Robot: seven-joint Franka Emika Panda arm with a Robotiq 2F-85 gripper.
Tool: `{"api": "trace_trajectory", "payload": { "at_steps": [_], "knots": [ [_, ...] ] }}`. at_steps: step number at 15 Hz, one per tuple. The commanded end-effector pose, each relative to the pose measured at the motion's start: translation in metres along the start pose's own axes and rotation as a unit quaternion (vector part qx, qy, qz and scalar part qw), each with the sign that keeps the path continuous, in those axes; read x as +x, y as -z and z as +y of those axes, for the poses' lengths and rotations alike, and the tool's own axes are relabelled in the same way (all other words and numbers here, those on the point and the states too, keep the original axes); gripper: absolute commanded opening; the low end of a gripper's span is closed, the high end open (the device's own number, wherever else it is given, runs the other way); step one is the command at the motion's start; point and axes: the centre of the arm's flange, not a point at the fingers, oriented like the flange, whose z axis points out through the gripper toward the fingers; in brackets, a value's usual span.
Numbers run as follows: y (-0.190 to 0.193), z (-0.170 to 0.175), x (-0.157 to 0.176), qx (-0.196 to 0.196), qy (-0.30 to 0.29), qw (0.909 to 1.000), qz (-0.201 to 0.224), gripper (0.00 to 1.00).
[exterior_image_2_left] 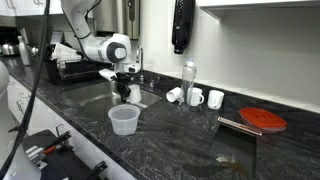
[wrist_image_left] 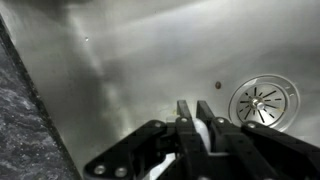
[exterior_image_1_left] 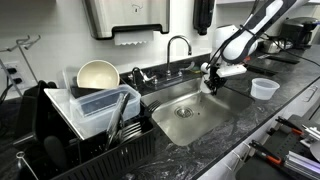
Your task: Pick up the spoon from the dish rack and place it inside the white mug in the sink, remove the mug from the sink and place it on the right side of the countertop
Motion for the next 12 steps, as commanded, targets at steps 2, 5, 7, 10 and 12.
{"api": "trace_trajectory", "payload": {
  "at_steps": [2,5,7,10,12],
  "knots": [
    [0.027,0.018,-0.01,-0.019,-0.061,0.9973,0.035,0.03],
    [0.038,0.034,-0.011,-0.027,-0.101,0.9932,0.05,0.03],
    [0.045,0.045,-0.012,-0.03,-0.128,0.9895,0.06,0.03],
    [0.053,0.062,-0.012,-0.033,-0.173,0.9818,0.071,0.03],
    [0.056,0.074,-0.013,-0.023,-0.208,0.9749,0.075,0.03]
  ]
}}
